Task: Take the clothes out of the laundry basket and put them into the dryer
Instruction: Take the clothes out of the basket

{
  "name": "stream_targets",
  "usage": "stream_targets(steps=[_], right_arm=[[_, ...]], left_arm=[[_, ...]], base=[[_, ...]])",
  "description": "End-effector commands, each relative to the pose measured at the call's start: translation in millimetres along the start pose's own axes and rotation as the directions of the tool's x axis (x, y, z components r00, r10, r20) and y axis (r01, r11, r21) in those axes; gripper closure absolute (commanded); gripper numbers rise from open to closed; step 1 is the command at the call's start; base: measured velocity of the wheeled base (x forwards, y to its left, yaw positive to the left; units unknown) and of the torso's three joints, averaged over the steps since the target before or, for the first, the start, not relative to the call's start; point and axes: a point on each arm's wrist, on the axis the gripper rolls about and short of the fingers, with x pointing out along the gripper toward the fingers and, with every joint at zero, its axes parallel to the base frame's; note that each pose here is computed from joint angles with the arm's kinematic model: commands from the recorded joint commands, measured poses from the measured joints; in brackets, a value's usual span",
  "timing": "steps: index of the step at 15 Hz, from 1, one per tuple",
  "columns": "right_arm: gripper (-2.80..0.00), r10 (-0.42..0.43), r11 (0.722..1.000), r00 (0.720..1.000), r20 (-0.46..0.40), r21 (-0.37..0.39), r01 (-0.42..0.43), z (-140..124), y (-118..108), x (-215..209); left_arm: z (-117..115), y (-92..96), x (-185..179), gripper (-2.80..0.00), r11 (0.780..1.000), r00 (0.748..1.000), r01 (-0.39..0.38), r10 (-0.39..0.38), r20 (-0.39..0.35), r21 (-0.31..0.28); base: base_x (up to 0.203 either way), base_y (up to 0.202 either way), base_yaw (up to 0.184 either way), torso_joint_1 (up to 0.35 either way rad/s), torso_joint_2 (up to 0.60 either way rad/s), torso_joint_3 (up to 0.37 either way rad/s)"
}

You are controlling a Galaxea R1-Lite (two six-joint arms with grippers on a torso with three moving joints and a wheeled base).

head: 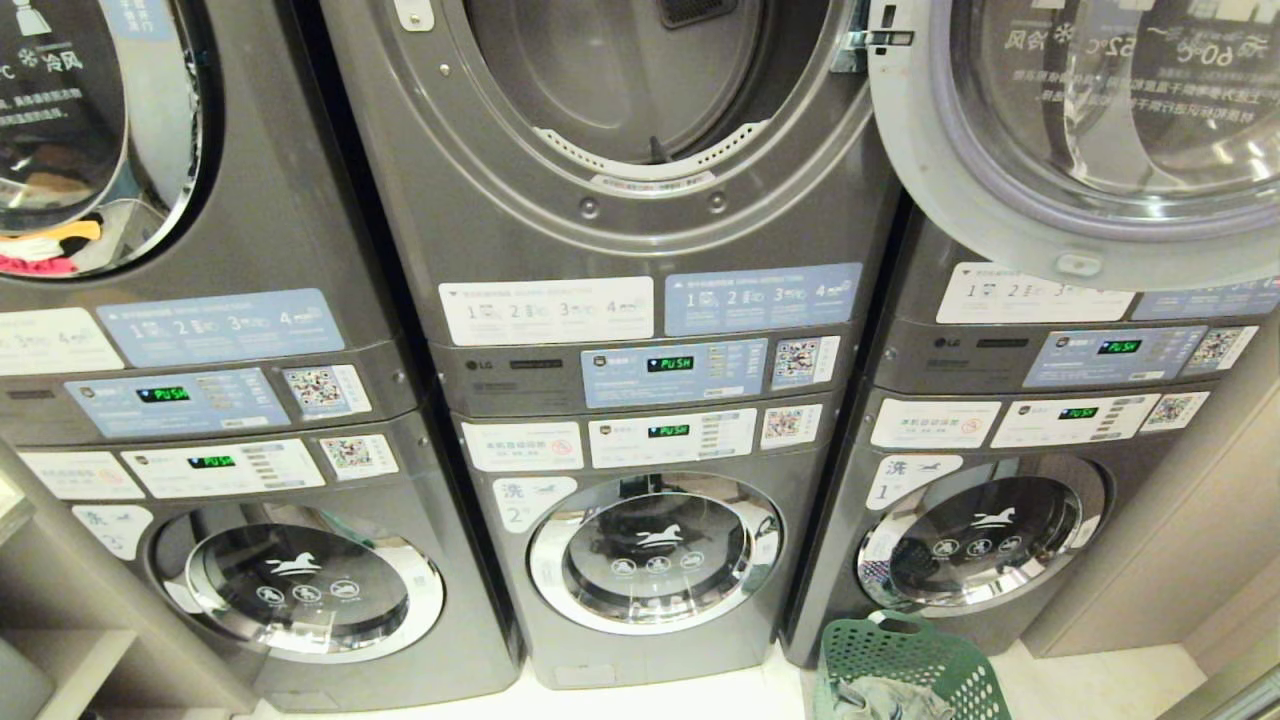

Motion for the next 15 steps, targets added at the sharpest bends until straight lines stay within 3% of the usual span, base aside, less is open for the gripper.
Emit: stream_targets(steps=[1, 15], right_arm=[[-2.80, 0.000, 1.000, 1.000, -0.001, -0.001, 0.000, 0.0, 0.0, 0.1], [-2.80, 0.000, 1.000, 1.000, -0.001, -0.001, 0.000, 0.0, 0.0, 0.1]], left_arm=[[-0.3, 0.0, 0.1, 0.00, 1.000, 1.000, -0.001, 0.001, 0.000, 0.000], [-0.4, 0.0, 0.1, 0.00, 1.000, 1.000, -0.001, 0.001, -0.001, 0.000]], base=[[0.000, 0.000, 0.000, 0.000, 0.00, 0.000], [0.000, 0.000, 0.000, 0.000, 0.00, 0.000]])
